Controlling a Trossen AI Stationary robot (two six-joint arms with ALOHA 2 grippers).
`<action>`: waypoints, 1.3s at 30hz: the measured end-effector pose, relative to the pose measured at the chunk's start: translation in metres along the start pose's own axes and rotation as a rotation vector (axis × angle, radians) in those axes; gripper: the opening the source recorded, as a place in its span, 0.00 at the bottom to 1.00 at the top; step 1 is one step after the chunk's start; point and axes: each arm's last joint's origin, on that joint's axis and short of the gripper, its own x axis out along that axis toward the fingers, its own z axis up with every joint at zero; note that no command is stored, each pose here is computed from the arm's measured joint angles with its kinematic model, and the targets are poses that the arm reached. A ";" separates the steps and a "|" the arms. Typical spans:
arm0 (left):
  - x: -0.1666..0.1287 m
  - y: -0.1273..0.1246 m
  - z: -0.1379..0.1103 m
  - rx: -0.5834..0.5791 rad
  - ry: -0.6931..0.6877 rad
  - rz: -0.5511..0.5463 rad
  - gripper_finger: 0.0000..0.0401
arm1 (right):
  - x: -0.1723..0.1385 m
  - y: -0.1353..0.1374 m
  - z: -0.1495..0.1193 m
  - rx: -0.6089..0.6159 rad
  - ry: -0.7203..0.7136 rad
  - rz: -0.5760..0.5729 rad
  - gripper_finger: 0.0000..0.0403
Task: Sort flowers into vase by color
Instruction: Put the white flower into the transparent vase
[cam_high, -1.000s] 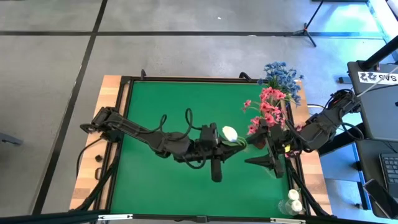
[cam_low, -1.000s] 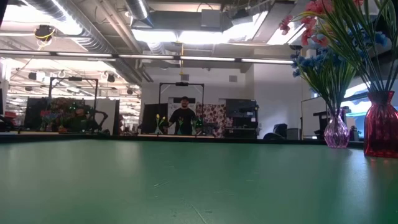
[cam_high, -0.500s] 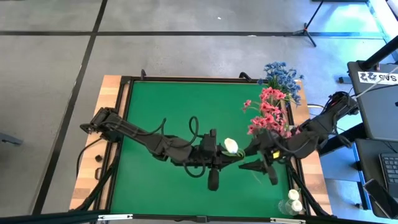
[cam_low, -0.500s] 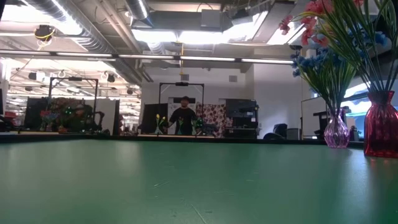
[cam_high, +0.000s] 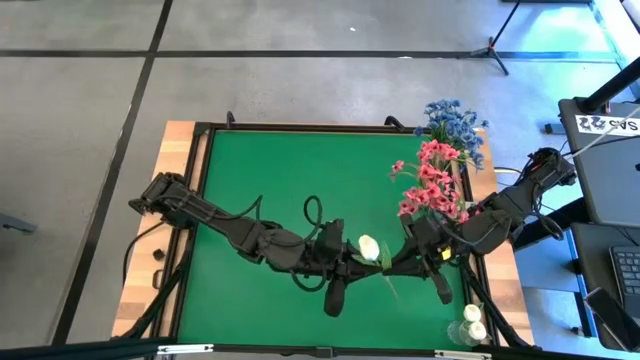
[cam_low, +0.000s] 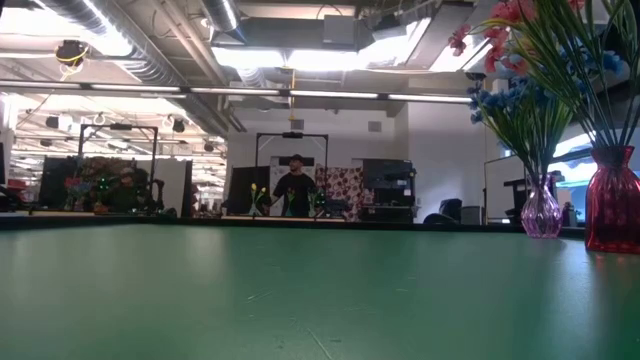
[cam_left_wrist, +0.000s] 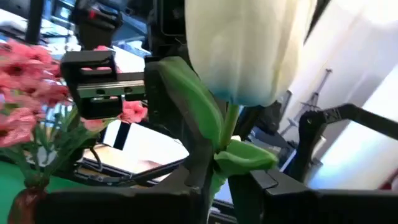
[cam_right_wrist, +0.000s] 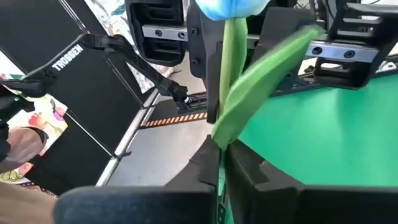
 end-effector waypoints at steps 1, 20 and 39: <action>0.000 0.000 0.001 -0.006 -0.013 0.013 0.12 | 0.000 0.000 0.000 0.000 -0.001 0.001 0.03; -0.003 -0.005 0.009 -0.019 -0.125 0.041 0.01 | 0.000 -0.001 -0.001 0.023 0.002 -0.016 0.08; -0.012 -0.018 0.004 0.075 -0.081 0.019 0.15 | 0.014 -0.006 0.005 0.011 -0.063 -0.031 0.02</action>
